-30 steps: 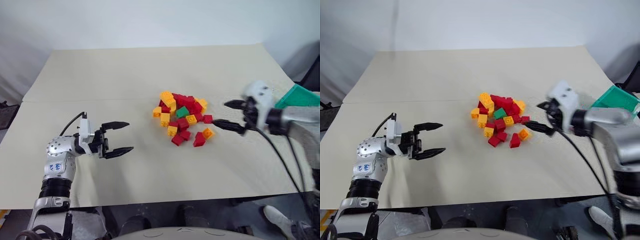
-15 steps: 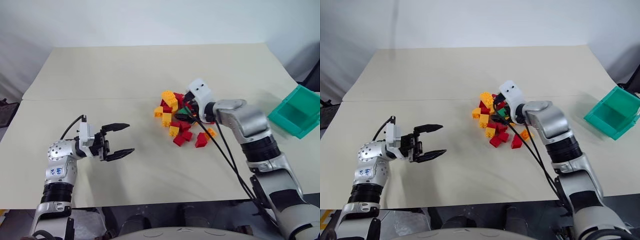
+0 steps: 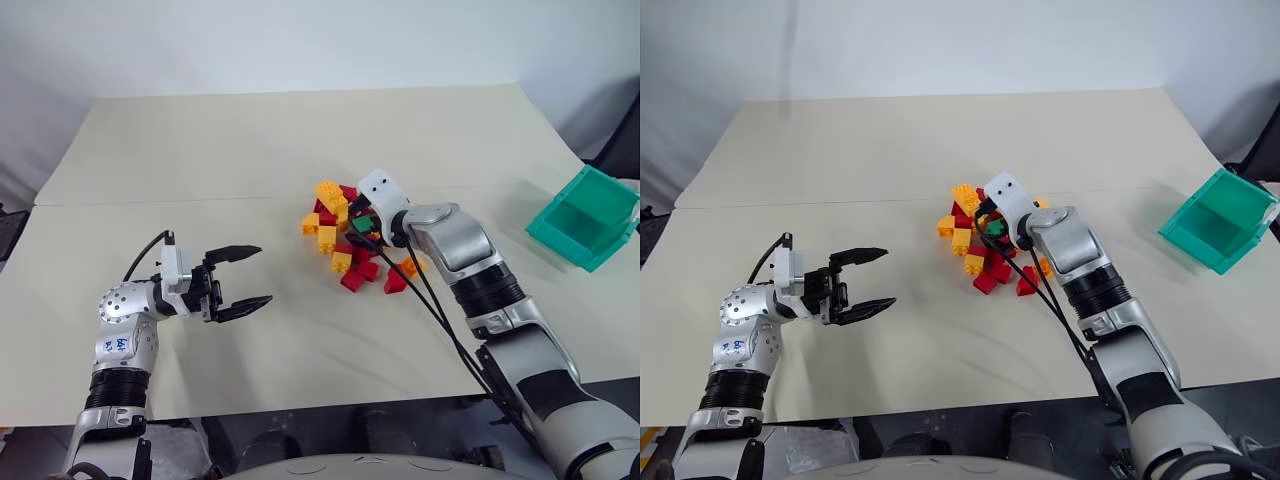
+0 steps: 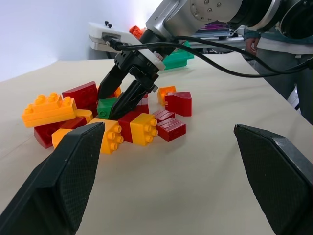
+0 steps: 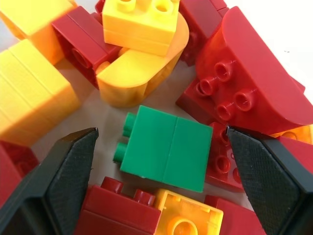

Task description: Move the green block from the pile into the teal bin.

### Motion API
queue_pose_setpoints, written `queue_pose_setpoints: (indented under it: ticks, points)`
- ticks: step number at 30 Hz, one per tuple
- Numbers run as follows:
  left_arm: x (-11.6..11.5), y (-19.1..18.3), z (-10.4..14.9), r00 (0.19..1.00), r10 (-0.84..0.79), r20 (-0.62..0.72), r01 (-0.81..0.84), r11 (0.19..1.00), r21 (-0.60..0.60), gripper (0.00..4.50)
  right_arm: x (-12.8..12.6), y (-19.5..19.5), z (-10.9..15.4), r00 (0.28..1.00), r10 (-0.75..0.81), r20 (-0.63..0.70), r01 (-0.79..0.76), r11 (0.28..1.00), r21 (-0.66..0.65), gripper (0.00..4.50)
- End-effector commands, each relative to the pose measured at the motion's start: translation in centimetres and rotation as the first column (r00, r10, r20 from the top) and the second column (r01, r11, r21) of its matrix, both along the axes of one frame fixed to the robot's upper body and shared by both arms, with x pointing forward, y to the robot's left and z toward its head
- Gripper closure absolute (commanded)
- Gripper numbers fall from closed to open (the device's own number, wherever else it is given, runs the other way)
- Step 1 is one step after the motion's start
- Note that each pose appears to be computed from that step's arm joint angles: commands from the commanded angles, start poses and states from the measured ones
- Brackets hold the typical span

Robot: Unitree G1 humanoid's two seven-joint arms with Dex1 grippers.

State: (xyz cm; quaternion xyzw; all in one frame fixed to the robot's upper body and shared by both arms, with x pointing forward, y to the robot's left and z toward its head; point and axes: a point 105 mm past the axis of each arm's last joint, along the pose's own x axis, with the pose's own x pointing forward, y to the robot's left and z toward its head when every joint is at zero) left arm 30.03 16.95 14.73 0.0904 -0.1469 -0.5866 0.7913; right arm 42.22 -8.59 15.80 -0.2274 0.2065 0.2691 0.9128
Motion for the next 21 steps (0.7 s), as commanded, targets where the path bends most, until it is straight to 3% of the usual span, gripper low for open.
queue_pose_setpoints:
  ticks: [1,7,14,21]
  points:
    - [0.0,0.2,0.7,0.999,0.004,0.036,-0.004,1.000,-0.004,0.00,0.1,-0.4,-0.3,1.000,-0.015,-0.013,0.015,1.000,-0.005,0.50]
    - [0.1,0.1,0.7,0.999,0.000,0.035,0.000,1.000,-0.005,0.00,-0.2,-0.6,0.0,0.999,-0.028,-0.037,0.029,0.999,0.031,2.27]
    - [0.4,0.0,0.8,0.999,-0.003,0.034,0.004,1.000,-0.008,0.00,-0.5,-0.9,1.0,0.999,-0.027,-0.034,0.030,0.996,0.083,2.33]
    - [0.7,-1.3,1.4,0.998,-0.049,0.044,0.050,0.998,-0.026,0.00,-3.0,-2.1,6.2,0.990,0.096,0.102,-0.120,0.957,0.263,2.33]
